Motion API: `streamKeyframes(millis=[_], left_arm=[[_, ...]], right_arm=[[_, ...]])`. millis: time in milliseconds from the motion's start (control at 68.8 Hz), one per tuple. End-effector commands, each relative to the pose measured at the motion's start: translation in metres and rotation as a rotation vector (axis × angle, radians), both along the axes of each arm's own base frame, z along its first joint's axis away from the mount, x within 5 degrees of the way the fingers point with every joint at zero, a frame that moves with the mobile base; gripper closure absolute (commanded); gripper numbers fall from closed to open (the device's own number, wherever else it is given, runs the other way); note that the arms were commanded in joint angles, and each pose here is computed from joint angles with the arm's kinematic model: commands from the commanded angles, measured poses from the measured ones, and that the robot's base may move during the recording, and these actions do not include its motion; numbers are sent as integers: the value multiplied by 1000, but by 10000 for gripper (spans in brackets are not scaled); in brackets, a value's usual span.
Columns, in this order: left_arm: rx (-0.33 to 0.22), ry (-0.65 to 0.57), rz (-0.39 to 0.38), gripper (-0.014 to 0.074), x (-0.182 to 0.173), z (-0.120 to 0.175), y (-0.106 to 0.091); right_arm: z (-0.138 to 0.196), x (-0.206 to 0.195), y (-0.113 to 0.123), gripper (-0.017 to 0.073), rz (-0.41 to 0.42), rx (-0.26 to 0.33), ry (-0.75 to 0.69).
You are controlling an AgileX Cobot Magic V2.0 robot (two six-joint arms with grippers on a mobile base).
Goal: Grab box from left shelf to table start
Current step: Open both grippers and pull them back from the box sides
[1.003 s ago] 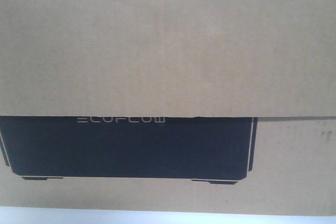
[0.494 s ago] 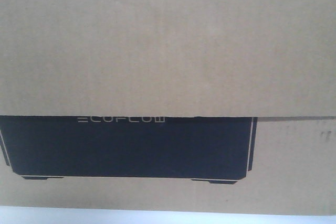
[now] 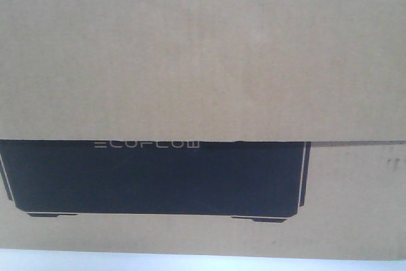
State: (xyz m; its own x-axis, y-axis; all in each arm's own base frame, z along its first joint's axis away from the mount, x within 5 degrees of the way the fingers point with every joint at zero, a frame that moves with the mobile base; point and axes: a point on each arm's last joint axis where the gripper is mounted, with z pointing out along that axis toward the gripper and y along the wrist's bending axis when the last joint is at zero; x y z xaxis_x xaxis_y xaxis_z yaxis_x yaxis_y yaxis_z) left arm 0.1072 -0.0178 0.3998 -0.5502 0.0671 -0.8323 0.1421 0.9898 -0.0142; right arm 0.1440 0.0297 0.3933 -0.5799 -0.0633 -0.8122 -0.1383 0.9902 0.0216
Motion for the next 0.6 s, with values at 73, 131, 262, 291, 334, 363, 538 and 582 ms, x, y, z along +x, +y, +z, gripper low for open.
streamKeyframes(millis=[73,131,262,291,334,363,538,582], left_arm=[[-19,-124,-13,386,-35,-27,6],[-22,-129,-14,449,-46,-41,8],[-28,-162,-14,629,-67,-67,13],[-33,-178,-15,685,-74,-75,14],[-42,-205,-17,685,-82,-82,15],[-47,-226,-17,680,-85,-85,16],[-87,-440,-21,683,-104,-101,19],[-90,-461,-22,683,-102,-102,19]], right_arm=[[-21,-35,-9,381,15,21,-175],[-35,-46,-12,432,17,24,-189],[-62,-69,-17,500,23,39,-255],[-70,-76,-19,501,25,44,-280],[-79,-82,-20,501,27,51,-307],[-83,-87,-21,501,28,58,-337],[-99,-106,-25,501,37,94,-499],[-101,-108,-25,501,40,101,-536]])
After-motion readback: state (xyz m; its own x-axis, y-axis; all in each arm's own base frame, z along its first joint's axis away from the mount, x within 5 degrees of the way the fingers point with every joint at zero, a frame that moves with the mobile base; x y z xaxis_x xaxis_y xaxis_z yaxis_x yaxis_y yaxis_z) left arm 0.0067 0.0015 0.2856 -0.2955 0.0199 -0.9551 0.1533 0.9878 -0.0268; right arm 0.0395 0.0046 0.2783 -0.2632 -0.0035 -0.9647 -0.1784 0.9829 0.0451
